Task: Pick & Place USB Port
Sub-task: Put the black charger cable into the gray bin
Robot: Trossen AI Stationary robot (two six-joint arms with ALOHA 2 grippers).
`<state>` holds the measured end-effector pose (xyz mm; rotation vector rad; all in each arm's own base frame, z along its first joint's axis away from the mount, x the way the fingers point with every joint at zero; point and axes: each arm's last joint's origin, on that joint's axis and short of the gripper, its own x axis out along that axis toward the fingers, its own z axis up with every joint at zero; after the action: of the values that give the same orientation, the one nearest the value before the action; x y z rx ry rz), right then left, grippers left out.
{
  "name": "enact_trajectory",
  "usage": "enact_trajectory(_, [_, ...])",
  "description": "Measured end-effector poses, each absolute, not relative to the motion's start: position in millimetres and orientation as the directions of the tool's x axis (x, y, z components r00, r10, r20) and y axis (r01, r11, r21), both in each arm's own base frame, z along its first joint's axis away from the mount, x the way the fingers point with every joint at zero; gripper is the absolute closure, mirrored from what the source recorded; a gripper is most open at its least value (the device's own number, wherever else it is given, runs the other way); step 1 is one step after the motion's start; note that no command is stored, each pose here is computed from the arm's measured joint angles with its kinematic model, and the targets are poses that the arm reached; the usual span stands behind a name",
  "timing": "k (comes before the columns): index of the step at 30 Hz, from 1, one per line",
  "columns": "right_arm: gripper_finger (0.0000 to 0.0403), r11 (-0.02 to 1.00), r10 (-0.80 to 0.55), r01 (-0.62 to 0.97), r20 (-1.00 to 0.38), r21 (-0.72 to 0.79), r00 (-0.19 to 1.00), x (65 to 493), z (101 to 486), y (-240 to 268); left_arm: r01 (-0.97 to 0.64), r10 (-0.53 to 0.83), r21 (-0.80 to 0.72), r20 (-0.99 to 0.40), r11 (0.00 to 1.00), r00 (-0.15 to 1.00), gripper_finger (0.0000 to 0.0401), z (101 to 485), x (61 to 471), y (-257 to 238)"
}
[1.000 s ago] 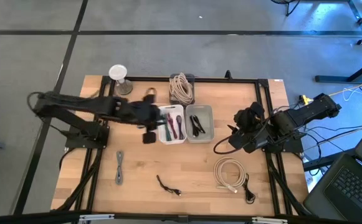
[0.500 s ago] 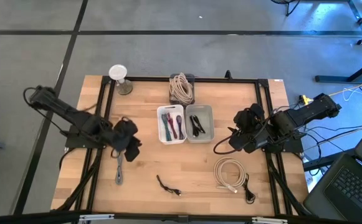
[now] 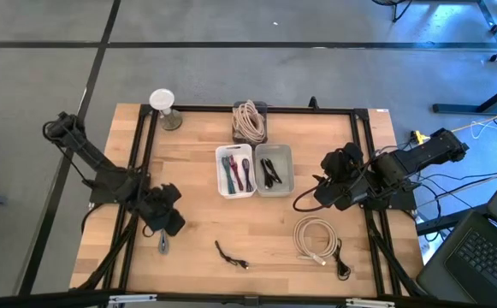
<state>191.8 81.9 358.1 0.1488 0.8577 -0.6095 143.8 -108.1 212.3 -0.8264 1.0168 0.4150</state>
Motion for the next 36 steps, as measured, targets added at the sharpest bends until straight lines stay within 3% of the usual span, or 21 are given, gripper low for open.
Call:
enact_trajectory(7, [0.0164, 0.823, -0.431, 0.558, -0.754, -0.104, 0.495, 193.5, 357.1, 83.1, -0.707, -0.109, -0.405, -0.898, 0.58, 0.425, 0.0264, 204.1, 130.7, -129.4])
enact_trajectory(13, [0.0164, 0.824, -0.431, 0.556, -0.758, -0.11, 0.49, 195.4, 355.5, 84.2, -0.7, -0.098, -0.386, -0.904, 0.601, 0.415, 0.0269, 191.9, 133.0, -144.5])
enact_trajectory(18, [0.0164, 0.825, -0.433, 0.552, -0.758, -0.116, 0.488, 197.0, 354.4, 84.9, -0.458, -0.194, -0.496, -0.806, 0.738, 0.559, 0.0271, 187.0, 159.2, -166.0])
enact_trajectory(24, [0.0164, 0.825, -0.433, 0.553, -0.755, -0.111, 0.493, 197.6, 354.7, 85.1, -0.102, -0.234, -0.362, -0.767, 0.926, 0.598, 0.0272, 172.3, 190.2, -170.1])
enact_trajectory(31, [0.0164, 0.825, -0.433, 0.553, -0.755, -0.112, 0.493, 197.5, 354.7, 85.0, 0.175, -0.273, -0.21, -0.788, 0.962, 0.551, 0.0272, 171.5, 227.6, -165.3])
enact_trajectory(36, [0.0164, 0.825, -0.433, 0.553, -0.755, -0.112, 0.493, 197.5, 354.7, 85.0, 0.277, -0.206, -0.064, -0.829, 0.959, 0.52, 0.0272, 177.9, 246.4, -164.5])
